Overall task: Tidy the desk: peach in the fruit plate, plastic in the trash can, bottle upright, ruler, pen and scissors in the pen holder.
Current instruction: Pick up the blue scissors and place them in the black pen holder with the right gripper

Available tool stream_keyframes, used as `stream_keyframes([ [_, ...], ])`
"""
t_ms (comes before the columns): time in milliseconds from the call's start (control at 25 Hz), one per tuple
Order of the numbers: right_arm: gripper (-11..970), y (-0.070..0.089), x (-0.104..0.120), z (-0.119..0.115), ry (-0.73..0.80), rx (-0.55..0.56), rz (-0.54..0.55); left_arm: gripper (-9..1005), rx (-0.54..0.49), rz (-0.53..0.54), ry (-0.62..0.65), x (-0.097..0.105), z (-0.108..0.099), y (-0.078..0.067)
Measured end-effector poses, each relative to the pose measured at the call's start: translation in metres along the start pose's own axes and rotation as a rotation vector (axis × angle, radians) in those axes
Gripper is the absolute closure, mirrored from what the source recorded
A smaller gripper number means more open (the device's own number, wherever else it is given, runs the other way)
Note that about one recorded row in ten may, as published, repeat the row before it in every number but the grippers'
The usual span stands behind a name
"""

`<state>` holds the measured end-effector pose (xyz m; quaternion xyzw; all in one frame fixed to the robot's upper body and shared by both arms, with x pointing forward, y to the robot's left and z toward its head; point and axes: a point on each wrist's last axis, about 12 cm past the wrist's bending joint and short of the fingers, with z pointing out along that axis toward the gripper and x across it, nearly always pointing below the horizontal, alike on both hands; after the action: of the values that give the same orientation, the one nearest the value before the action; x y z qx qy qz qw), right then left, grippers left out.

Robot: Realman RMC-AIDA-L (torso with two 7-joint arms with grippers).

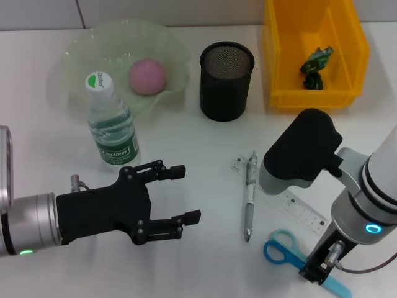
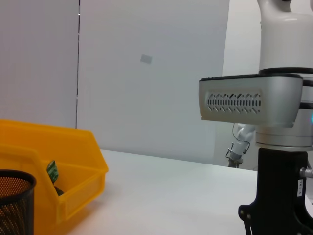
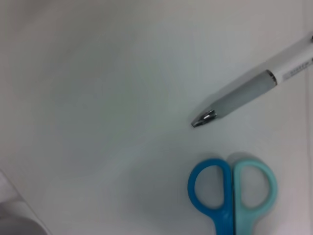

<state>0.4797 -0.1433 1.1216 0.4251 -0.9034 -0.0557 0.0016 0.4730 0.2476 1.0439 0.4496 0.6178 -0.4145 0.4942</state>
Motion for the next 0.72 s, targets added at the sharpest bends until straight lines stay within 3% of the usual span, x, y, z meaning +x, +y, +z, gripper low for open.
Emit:
stream_keyframes([
  [280,740,0.002,-0.001,0.000,-0.004,0.014,-0.015,199,0.002,-0.001,0.000,0.000,0.001,0.000],
  [560,743,0.003,-0.003,-0.023,-0.106,0.033,-0.018,198,0.001,0.001,-0.001,0.000,0.000,0.000],
  [720,739,-0.010,-0.005,-0.045,-0.213,0.100,0.030,198,0.002,0.001,-0.003,0.000,0.000,0.000],
])
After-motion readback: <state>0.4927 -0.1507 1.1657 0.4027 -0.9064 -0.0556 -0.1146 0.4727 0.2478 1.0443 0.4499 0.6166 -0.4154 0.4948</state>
